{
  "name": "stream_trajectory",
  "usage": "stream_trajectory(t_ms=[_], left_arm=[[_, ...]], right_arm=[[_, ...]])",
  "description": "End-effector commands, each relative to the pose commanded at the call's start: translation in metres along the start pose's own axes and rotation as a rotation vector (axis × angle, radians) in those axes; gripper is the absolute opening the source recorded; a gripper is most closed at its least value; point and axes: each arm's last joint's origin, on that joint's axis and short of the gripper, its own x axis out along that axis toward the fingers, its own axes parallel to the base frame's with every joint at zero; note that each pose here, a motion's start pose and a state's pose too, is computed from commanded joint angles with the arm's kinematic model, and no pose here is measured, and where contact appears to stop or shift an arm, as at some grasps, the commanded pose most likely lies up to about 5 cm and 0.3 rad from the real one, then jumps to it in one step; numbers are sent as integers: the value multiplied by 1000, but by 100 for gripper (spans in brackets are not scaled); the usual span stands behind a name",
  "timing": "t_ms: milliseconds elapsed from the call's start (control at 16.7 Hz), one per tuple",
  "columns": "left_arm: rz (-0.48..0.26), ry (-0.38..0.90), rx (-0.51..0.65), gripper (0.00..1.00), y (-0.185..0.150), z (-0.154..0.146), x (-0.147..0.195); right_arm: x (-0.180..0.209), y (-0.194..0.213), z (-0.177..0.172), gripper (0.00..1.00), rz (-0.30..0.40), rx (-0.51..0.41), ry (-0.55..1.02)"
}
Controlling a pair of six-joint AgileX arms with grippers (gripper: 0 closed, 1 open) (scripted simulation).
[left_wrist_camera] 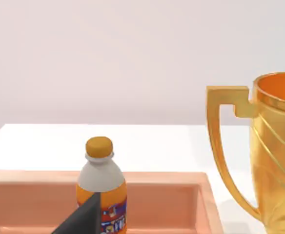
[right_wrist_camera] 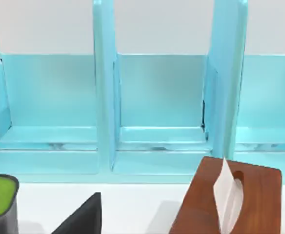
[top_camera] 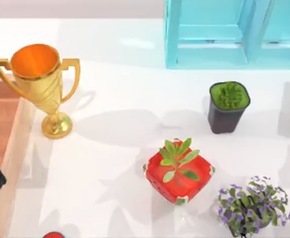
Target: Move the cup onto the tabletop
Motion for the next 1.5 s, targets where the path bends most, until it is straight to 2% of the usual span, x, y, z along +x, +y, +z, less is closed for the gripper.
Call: stream_trajectory(t_ms=[240, 480, 600, 780, 1080, 1320, 1500], left_arm=[[8, 31, 8, 100, 1, 6, 0], [38, 211, 42, 100, 5, 37, 4], [52, 364, 60, 100, 8, 57, 14], [63, 667, 77, 100, 17, 81, 41], [44, 1163, 68, 100, 39, 96, 103], [12, 1423, 43, 100, 58, 100, 145], [-7, 1539, 25, 100, 70, 98, 167]], right_arm=[[0, 0, 0, 100, 0, 0, 0], [0, 0, 0, 100, 0, 0, 0], [0, 0, 0, 100, 0, 0, 0], [0, 0, 0, 100, 0, 0, 0], [0, 0, 0, 100, 0, 0, 0], [0, 0, 0, 100, 0, 0, 0], [0, 0, 0, 100, 0, 0, 0]])
